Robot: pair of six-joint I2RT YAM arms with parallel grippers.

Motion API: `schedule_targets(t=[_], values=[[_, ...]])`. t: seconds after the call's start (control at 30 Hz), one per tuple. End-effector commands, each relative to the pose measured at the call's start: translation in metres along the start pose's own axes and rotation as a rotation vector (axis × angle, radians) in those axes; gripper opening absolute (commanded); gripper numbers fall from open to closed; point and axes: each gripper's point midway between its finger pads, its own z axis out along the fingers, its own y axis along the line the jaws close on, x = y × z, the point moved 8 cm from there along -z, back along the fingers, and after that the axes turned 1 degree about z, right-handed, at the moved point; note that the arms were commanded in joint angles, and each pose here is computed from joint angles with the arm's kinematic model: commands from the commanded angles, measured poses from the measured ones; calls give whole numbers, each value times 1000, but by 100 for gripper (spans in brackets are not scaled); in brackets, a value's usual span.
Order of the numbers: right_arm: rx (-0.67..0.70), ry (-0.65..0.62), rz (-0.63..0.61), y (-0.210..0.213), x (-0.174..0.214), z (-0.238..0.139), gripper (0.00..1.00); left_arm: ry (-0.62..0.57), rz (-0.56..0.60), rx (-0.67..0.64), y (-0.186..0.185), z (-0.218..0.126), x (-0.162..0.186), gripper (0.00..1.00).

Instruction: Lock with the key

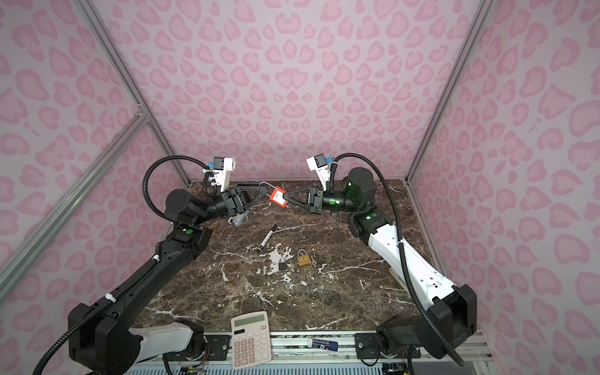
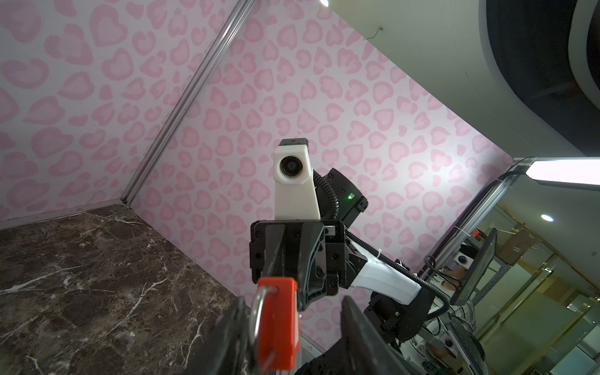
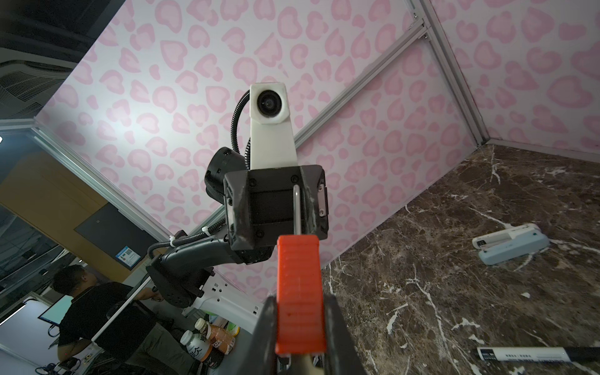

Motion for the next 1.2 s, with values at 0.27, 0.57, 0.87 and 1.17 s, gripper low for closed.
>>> schedule_targets(t=[0.27,0.57,0.87,1.17], values=[[-28,-16,-38,6,-5,4,4,15,5,25,4,8,5,48],[-24,-17,-37,4,-6,5,4,29,-10,29,7,11,11,48],[-22,-20,-35,2,-7,7,4,38,-20,29,9,12,15,46],[-24,-16,-32,1,-6,8,5,40,-17,32,9,13,14,12]])
